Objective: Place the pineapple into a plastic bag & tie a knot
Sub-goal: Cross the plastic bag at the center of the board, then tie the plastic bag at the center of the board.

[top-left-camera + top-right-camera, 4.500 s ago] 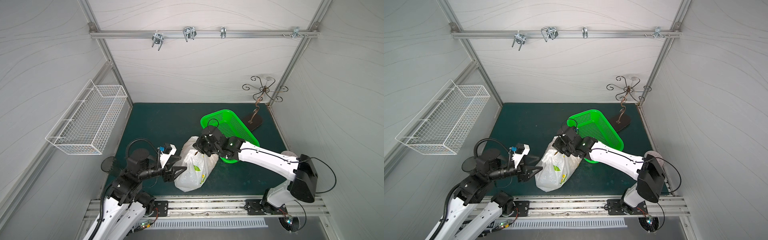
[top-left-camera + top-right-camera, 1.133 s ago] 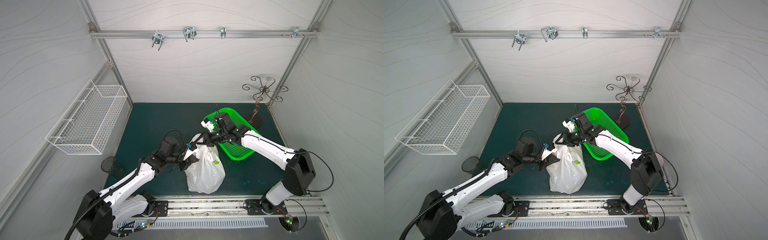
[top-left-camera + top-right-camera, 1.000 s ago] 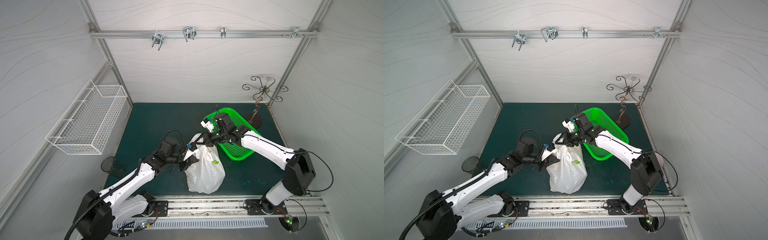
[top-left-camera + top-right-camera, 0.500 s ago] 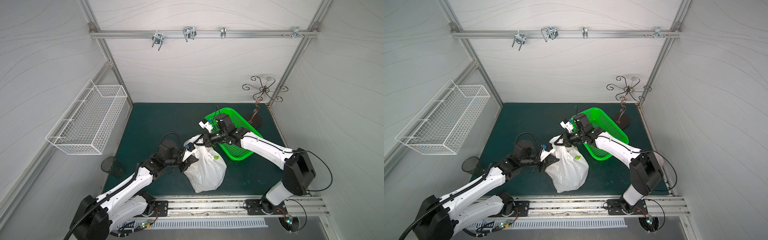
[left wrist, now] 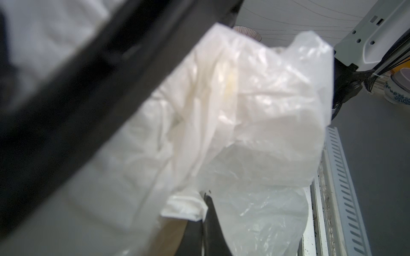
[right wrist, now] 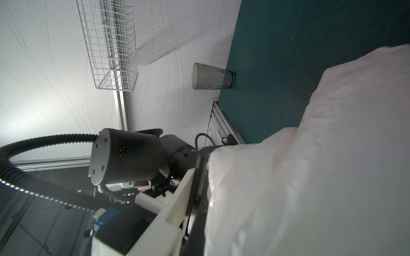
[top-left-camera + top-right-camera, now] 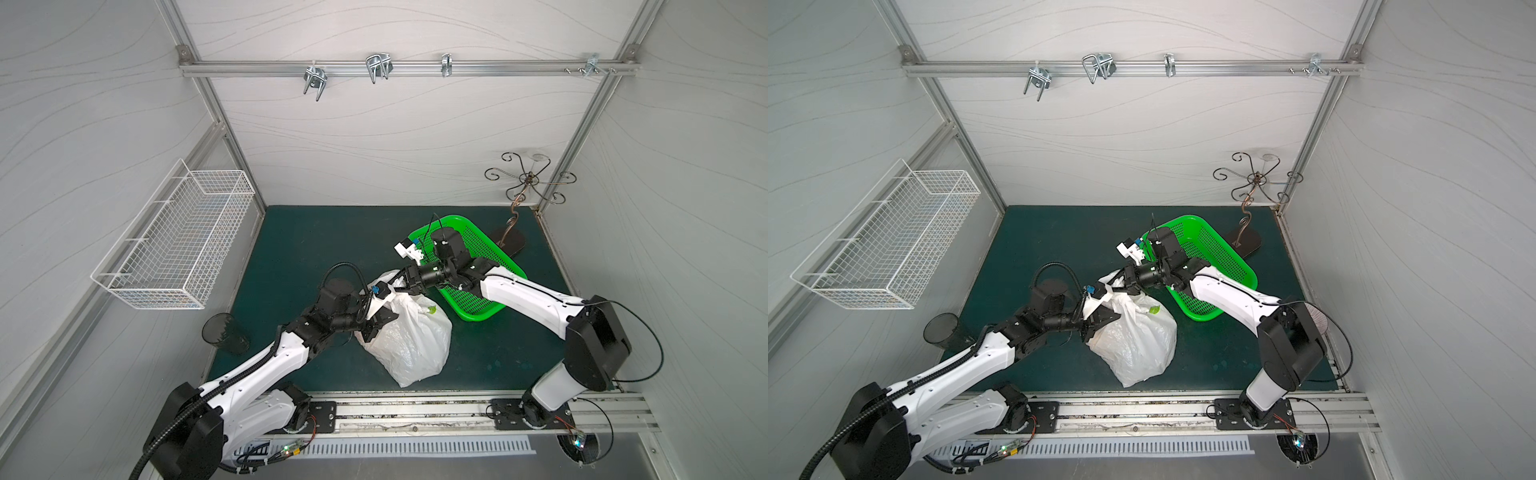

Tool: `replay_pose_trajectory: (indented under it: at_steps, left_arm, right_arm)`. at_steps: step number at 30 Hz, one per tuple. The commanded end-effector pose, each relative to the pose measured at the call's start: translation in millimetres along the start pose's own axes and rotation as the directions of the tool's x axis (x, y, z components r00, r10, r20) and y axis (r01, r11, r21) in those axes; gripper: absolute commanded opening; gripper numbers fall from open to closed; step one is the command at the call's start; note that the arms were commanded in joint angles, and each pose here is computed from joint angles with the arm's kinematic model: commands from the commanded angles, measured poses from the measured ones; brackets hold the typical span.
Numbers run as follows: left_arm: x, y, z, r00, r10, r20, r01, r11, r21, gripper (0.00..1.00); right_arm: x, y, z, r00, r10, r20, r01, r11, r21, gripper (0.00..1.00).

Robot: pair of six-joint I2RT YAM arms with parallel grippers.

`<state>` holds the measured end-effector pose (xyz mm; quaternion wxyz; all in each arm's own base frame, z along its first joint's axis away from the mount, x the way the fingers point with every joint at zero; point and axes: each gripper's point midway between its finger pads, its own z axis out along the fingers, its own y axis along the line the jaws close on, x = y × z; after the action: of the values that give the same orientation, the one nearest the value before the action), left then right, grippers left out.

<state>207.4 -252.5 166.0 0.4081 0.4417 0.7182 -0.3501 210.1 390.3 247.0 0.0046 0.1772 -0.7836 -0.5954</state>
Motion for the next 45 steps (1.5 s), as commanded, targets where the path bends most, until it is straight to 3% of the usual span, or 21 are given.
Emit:
replay_pose_trajectory:
  at_steps: [1, 5, 10, 17, 27, 40, 45]
  left_arm:
    - [-32, 2, -9, 0.991, 0.072, 0.113, -0.067, 0.997, -0.048, 0.03]
    - [-36, -1, -25, 0.986, 0.087, 0.141, -0.074, 0.993, -0.096, 0.14]
    - [-47, -10, -50, 0.973, 0.081, 0.215, -0.052, 0.990, -0.134, 0.17]
    - [-39, 3, -63, 0.959, -0.006, 0.282, 0.059, 0.982, -0.181, 0.07]
    - [-58, 19, -52, 0.940, 0.016, 0.339, 0.050, 0.982, -0.182, 0.11]
    - [-66, 12, -42, 0.936, 0.053, 0.349, -0.014, 0.993, -0.113, 0.36]
    - [-76, 10, -46, 0.918, 0.100, 0.383, -0.056, 0.991, -0.124, 0.39]
  right_arm:
    - [4, 32, -9, 0.996, -0.085, -0.018, 0.083, 0.992, -0.092, 0.04]
    - [4, 28, -13, 0.997, -0.076, -0.028, 0.073, 0.994, -0.080, 0.01]
    - [4, 26, -17, 0.997, -0.070, -0.035, 0.066, 0.994, -0.084, 0.00]
    - [6, 32, -18, 0.995, -0.080, -0.052, 0.073, 0.991, -0.110, 0.00]
    - [10, 37, -17, 0.994, -0.084, -0.073, 0.074, 0.989, -0.127, 0.00]
    - [16, 38, -6, 0.991, -0.080, -0.107, 0.066, 0.989, -0.133, 0.00]
    - [19, 34, -4, 0.991, -0.073, -0.116, 0.059, 0.991, -0.121, 0.00]
